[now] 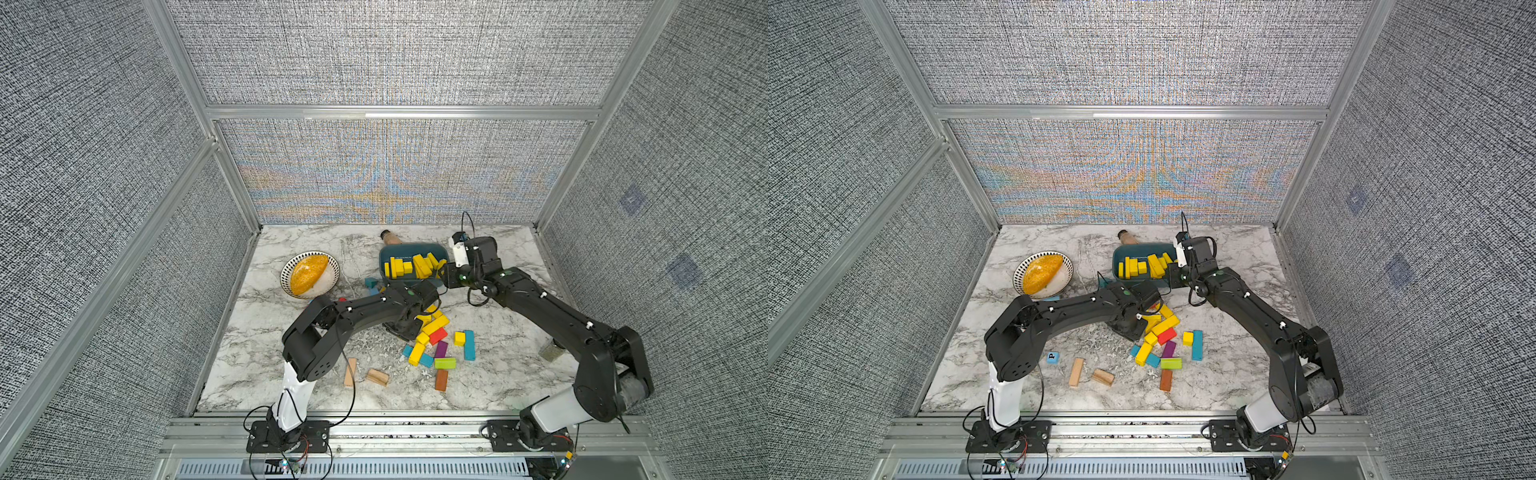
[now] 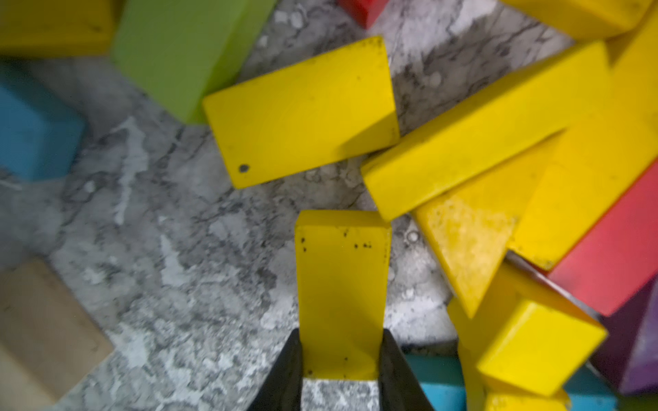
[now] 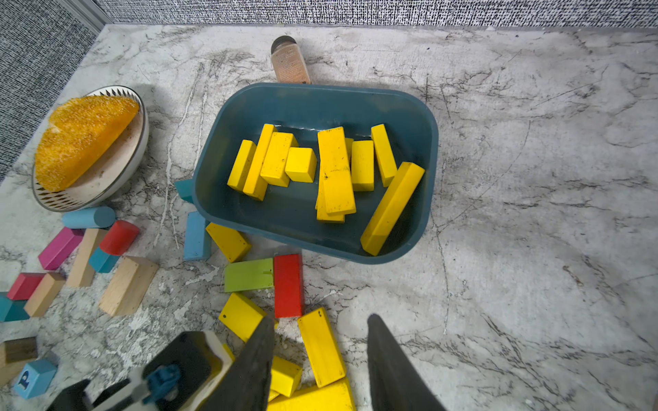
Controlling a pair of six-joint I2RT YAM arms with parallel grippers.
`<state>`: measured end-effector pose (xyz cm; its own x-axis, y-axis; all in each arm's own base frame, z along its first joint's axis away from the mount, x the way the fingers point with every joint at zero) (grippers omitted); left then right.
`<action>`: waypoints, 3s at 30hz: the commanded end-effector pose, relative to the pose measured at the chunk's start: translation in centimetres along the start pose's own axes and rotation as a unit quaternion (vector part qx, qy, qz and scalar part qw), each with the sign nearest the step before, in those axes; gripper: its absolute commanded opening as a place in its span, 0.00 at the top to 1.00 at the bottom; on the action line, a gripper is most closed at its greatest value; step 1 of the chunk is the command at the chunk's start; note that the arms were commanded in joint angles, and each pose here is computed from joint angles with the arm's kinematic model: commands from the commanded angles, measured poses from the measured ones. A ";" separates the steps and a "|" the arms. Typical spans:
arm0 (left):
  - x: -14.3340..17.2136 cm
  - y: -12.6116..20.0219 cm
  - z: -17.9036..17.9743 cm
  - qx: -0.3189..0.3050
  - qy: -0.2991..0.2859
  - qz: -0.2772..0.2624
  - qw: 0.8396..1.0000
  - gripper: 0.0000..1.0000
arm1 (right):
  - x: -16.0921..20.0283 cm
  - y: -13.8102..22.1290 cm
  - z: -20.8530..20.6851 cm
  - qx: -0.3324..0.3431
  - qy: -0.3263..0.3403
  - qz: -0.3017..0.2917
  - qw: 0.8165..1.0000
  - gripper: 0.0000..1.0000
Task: Pick out the yellow building blocks
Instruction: Pick up the building block from the center of the board, then place the building block in the storage box, then pick up the building block from the center of the board.
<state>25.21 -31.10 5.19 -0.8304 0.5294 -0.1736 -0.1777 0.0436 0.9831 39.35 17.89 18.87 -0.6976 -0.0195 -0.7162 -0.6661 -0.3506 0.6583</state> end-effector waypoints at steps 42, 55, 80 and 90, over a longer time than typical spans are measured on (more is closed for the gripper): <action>-17.2 -1.5 8.0 -0.039 0.058 -0.086 0.994 0.76 | 2.4 0.2 -3.6 0.011 -0.056 0.017 0.998 0.55; -17.7 1.4 7.8 -0.018 0.056 -0.110 0.992 0.48 | 4.0 0.7 -2.9 -0.012 -0.050 0.039 0.998 0.56; -5.2 10.8 9.6 0.041 0.216 -0.228 0.949 0.48 | 18.3 3.0 -2.6 0.140 -0.037 0.179 0.973 0.56; -2.5 10.0 9.7 0.044 0.235 -0.216 0.947 0.48 | 18.8 1.4 -2.4 0.143 -0.062 0.180 0.971 0.55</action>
<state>30.39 -23.73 15.54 -0.8462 0.0418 -0.5313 -0.5070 0.2440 0.8267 25.45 14.84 5.73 -0.9212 -0.0043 -0.3891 -0.3874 -0.0818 0.9183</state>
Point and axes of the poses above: each gripper's point midway between its finger pads, its own y axis back along the fingers, its own z axis along the line the jaws close on, x = y × z, the point moved 1 cm from there along y, back along the fingers, and after that the axes turned 2 degrees about -y, right-handed, at the moved point
